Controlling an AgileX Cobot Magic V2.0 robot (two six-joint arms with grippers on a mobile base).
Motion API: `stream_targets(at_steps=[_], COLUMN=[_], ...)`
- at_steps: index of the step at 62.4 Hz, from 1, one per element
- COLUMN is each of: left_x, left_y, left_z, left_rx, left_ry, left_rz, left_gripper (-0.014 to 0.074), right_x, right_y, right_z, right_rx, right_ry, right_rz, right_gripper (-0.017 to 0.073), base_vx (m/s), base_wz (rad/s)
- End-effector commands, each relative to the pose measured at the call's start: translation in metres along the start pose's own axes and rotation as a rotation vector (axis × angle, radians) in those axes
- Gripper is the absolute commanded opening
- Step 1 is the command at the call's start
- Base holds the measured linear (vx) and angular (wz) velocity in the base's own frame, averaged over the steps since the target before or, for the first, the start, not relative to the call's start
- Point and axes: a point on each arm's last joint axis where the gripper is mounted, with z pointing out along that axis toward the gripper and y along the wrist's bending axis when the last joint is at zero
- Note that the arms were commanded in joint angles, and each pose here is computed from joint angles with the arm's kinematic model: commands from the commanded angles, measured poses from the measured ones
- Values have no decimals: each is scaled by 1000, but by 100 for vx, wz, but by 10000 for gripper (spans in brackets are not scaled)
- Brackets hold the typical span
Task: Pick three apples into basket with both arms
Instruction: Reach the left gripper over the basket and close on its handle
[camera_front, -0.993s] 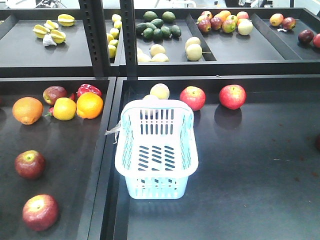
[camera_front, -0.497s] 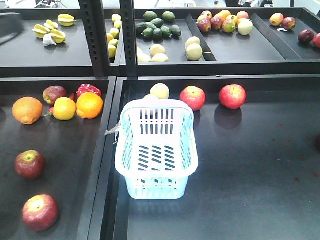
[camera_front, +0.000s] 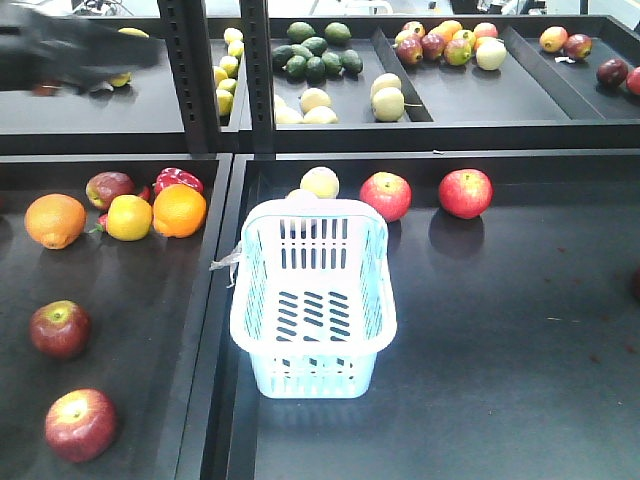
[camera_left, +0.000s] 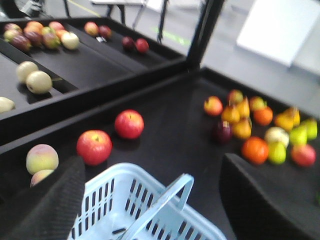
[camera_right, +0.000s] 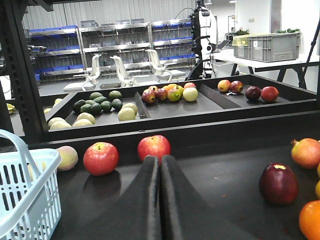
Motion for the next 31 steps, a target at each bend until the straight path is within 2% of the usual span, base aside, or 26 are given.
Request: stream_targets(at_steps=[1,6,16,31], left_x=[-18,-14,2,33], left_y=[-12,-9,-2,9], left_z=[20,42,80,115], left_rx=[53,75,107,133], left_ry=[30,113,243,364], left_rz=[117,182,258,274], left_gripper=[559,559,559,559], right_x=[-2,-2,-2,-2], right_y=[1,1,1,1], right_z=[-1,-1,-1,-1], right_rx=[-8,-8,-8,-8], right_ry=[-66,-67,-67,-67], right_rz=[-18,-18,-18,-18], right_gripper=[-4,-4,-4,-4], base_vx=[0,0,0,0], base_wz=[0,0,0,0])
